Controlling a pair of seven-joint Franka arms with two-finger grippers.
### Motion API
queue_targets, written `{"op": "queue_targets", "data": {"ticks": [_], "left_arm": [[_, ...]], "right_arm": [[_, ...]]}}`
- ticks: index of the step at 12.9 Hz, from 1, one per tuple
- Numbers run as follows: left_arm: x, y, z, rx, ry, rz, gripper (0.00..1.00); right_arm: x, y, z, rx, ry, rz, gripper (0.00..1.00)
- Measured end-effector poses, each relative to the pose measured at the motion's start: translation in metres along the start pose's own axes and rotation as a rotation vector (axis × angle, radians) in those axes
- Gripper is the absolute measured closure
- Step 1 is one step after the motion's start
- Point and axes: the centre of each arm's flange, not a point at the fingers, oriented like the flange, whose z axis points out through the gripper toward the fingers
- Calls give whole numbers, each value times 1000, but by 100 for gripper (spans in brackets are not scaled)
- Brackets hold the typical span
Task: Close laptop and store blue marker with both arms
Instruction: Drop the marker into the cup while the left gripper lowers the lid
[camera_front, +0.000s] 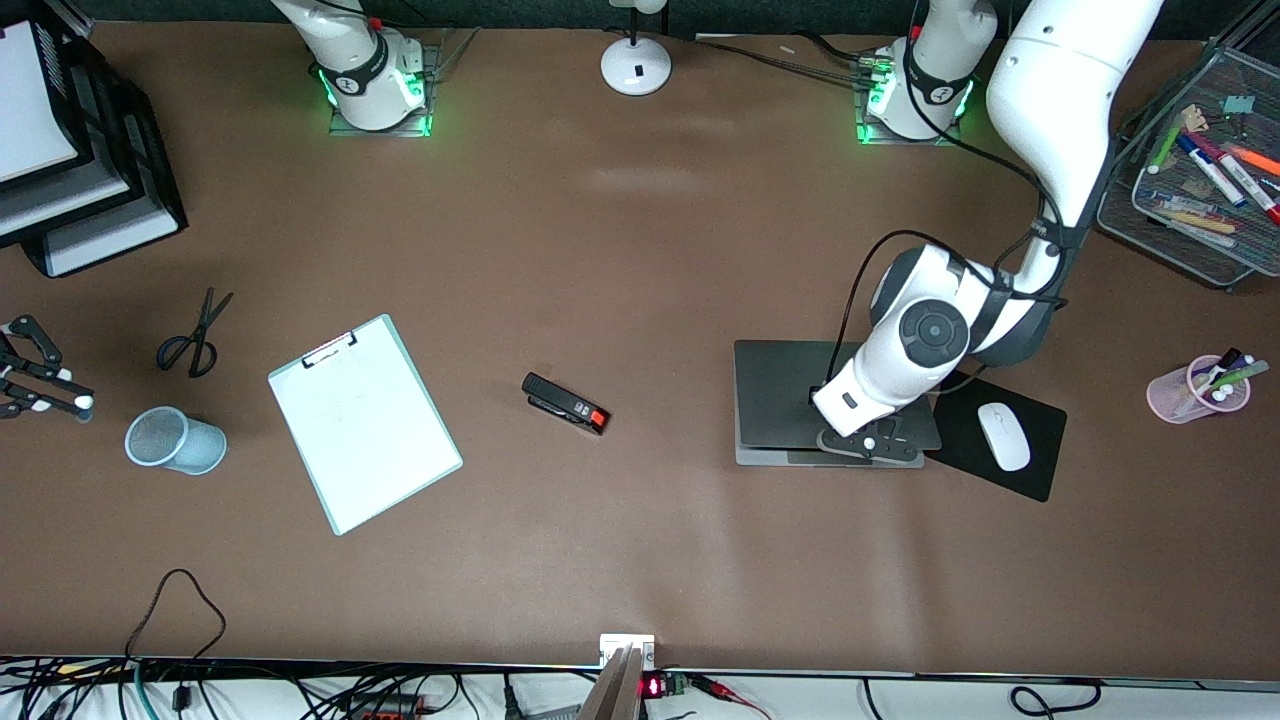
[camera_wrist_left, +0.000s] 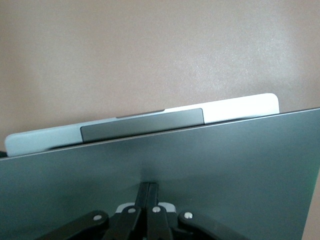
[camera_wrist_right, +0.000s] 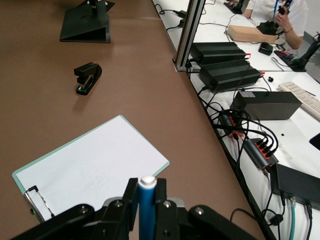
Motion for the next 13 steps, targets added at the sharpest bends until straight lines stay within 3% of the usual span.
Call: {"op": "queue_targets", "data": {"ticks": [4, 9, 13], "left_arm": [[4, -1, 15, 14, 21, 24, 99], [7, -2, 35, 11, 40, 34, 99], [11, -3, 40, 10, 41, 33, 99]], "right_arm": [[-30, -1, 1, -49, 73, 7, 82], [-100, -10, 38, -60, 164, 65, 82], [-120, -17, 54, -42, 205, 88, 82]]}}
